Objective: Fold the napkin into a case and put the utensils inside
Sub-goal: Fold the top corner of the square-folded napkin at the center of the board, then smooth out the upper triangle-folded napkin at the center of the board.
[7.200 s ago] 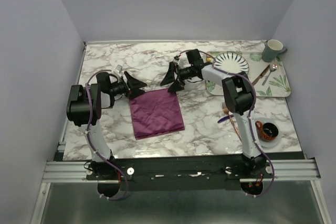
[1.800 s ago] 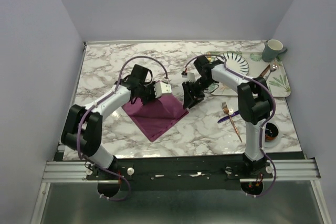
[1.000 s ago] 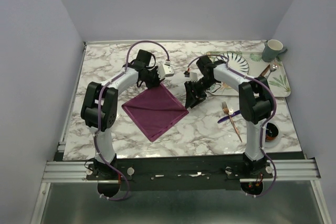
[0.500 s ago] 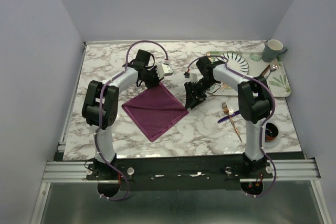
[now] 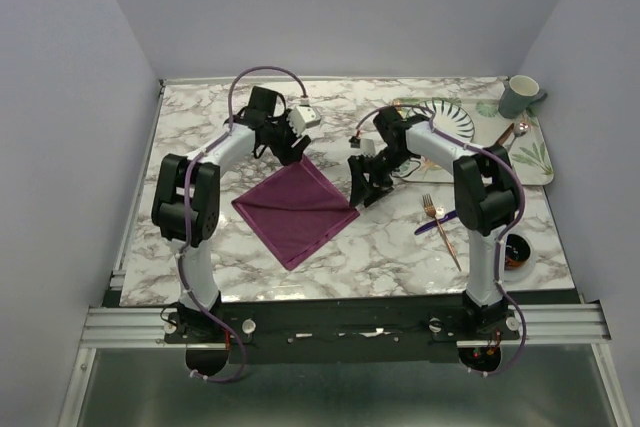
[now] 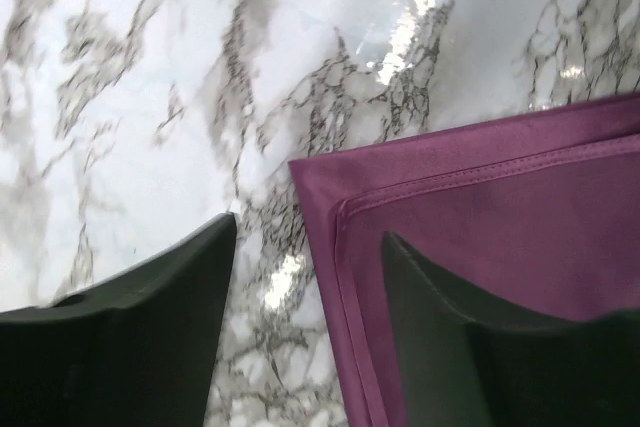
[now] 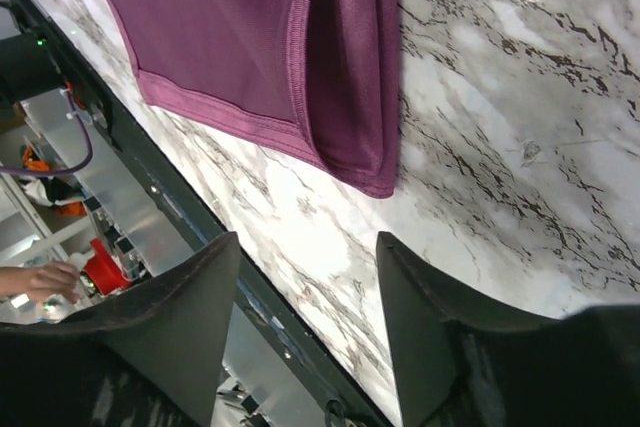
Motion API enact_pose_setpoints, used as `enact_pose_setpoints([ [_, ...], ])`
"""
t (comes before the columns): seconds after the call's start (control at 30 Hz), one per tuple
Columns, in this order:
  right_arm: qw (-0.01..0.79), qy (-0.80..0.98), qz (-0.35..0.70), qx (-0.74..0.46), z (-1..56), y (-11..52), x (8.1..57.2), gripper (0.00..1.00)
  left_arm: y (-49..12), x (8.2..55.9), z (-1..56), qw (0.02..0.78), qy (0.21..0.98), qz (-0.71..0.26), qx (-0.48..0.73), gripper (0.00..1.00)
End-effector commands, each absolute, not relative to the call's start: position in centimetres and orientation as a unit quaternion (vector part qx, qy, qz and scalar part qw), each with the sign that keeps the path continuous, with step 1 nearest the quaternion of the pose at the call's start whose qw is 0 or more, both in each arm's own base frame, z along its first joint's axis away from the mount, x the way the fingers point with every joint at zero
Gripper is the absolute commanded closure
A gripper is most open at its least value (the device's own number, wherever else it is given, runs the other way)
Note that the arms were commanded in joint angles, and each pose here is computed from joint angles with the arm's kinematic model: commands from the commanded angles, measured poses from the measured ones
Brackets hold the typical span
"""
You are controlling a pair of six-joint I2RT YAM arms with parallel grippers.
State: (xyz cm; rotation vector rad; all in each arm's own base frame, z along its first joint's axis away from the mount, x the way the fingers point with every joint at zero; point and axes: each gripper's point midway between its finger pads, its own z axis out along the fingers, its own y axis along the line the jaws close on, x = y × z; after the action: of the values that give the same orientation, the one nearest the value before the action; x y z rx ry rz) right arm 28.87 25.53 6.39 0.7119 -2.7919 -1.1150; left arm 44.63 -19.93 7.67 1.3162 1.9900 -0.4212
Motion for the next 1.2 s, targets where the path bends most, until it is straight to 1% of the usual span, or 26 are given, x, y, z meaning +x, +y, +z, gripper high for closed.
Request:
enact_pose_setpoints([
  [0.0,-0.057,-0.875,-0.395,0.275,11.5,26.9,30.9,0.24,-17.9,46.7,17.1,0.454,0.77,-0.154,0.421,0.22],
  [0.03,-0.08,-0.868,-0.397,0.288,12.8,27.2,31.6,0.21,-17.2,46.4,19.4,0.474,0.764,-0.147,0.412,0.11],
  [0.07,-0.095,-0.864,-0.397,0.296,13.7,27.4,32.0,0.15,-16.8,46.1,20.5,0.481,0.767,-0.146,0.399,0.01],
  [0.1,-0.12,-0.857,-0.396,0.306,15.3,27.5,32.5,0.13,-16.2,45.8,21.3,0.487,0.769,-0.144,0.389,0.01],
  [0.13,-0.144,-0.852,-0.389,0.318,16.4,27.5,33.2,0.1,-15.6,45.1,23.5,0.503,0.764,-0.143,0.378,0.01],
  [0.17,-0.177,-0.843,-0.385,0.33,18.3,27.7,34.2,0.05,-14.4,45.0,24.6,0.511,0.771,-0.146,0.351,0.01],
  [0.2,-0.217,-0.832,-0.378,0.344,20.5,27.8,34.9,0.02,-13.7,44.5,25.3,0.517,0.774,-0.15,0.333,0.01],
  [0.23,-0.245,-0.824,-0.37,0.353,21.8,27.8,35.4,0.0,-13.0,43.8,27.7,0.541,0.765,-0.148,0.317,0.01],
  [0.3,-0.316,-0.802,-0.349,0.367,24.6,27.8,37.1,0.0,-11.4,42.9,28.3,0.547,0.78,-0.163,0.257,0.01],
  [0.33,-0.353,-0.79,-0.341,0.367,26.7,27.5,37.3,0.0,-11.2,41.9,30.3,0.571,0.764,-0.162,0.254,0.01],
  [0.4,-0.411,-0.761,-0.338,0.37,27.8,28.0,38.6,0.0,-11.5,40.3,30.5,0.579,0.752,-0.172,0.262,0.01],
  [0.43,-0.432,-0.758,-0.345,0.346,28.8,28.0,38.7,0.0,-11.4,39.2,30.3,0.591,0.743,-0.172,0.261,0.01],
  [0.5,-0.468,-0.756,-0.341,0.306,28.9,28.2,40.7,0.0,-11.1,38.4,29.3,0.592,0.748,-0.168,0.246,0.01],
  [0.53,-0.461,-0.75,-0.35,0.32,28.9,28.6,40.6,0.0,-11.1,37.6,27.6,0.566,0.776,-0.193,0.203,0.01],
  [0.57,-0.422,-0.734,-0.394,0.359,27.6,29.8,39.3,0.0,-10.9,37.2,26.3,0.543,0.795,-0.198,0.183,0.01],
  [0.6,-0.391,-0.733,-0.42,0.365,27.0,30.3,38.3,0.0,-11.5,36.1,25.2,0.51,0.809,-0.221,0.192,0.01],
  [0.63,-0.356,-0.737,-0.454,0.353,26.8,31.0,37.3,0.0,-11.6,34.6,23.2,0.454,0.833,-0.25,0.193,0.01],
  [0.67,-0.309,-0.735,-0.492,0.351,25.5,31.8,36.1,0.0,-12.2,33.5,22.5,0.43,0.832,-0.289,0.198,0.01],
  [0.7,-0.281,-0.741,-0.504,0.343,24.7,32.1,35.2,0.0,-13.6,31.7,22.7,0.41,0.811,-0.361,0.21,0.01],
  [0.73,-0.246,-0.752,-0.512,0.335,22.8,32.6,33.6,0.0,-13.9,30.8,21.1,0.405,0.806,-0.386,0.194,0.01],
  [0.77,-0.232,-0.758,-0.51,0.334,21.6,32.9,32.9,0.0,-13.7,30.3,20.7,0.392,0.808,-0.41,0.157,0.01],
  [0.8,-0.227,-0.76,-0.509,0.336,21.1,33.2,32.2,0.0,-13.9,29.8,20.0,0.384,0.808,-0.42,0.15,0.01],
  [0.87,-0.183,-0.771,-0.514,0.329,18.7,34.1,29.6,0.0,-14.4,29.1,18.4,0.368,0.806,-0.446,0.127,0.01],
  [0.93,-0.158,-0.772,-0.528,0.317,17.8,34.9,28.3,0.0,-14.7,28.5,16.6,0.339,0.811,-0.468,0.088,0.01],
  [1.03,-0.119,-0.773,-0.537,0.317,15.6,36.4,26.1,0.0,-15.0,28.3,14.5,0.321,0.811,-0.486,0.048,0.08],
  [1.17,-0.09,-0.783,-0.532,0.31,12.8,37.3,25.9,0.0,-15.0,28.8,12.6,0.305,0.817,-0.488,0.019,0.16],
])
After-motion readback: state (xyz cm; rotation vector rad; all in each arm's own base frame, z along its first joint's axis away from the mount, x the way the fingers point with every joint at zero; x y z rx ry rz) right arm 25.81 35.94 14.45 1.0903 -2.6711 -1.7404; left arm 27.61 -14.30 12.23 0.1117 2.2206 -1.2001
